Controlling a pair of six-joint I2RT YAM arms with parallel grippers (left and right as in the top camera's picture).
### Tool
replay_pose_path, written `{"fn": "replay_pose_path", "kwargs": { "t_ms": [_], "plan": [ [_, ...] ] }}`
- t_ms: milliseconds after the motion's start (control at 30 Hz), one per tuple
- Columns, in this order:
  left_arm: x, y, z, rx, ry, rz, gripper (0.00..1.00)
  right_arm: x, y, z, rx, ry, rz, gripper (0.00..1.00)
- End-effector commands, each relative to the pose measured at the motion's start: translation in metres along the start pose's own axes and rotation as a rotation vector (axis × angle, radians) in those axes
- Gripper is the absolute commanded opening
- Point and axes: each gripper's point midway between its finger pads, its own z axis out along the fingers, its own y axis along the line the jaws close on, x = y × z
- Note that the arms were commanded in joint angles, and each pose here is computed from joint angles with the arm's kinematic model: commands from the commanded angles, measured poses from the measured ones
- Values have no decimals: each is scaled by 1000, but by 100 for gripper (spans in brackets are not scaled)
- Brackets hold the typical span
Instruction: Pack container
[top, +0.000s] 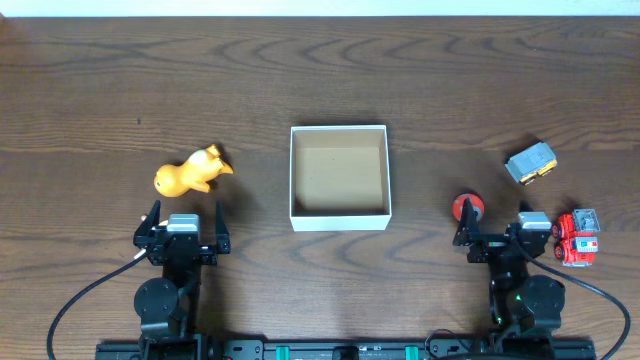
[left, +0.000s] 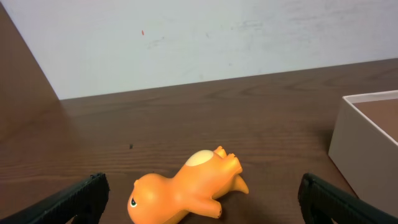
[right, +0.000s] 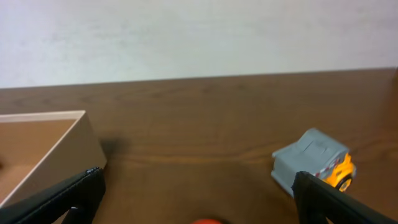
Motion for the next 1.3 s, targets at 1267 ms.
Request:
{"fn": "replay_pose_path", "kwargs": {
  "t_ms": [1267],
  "plan": [
    [-48, -3, -34, 38, 1096, -346, 98, -64, -105, 77, 700, 883, 462, 99]
  ]
}}
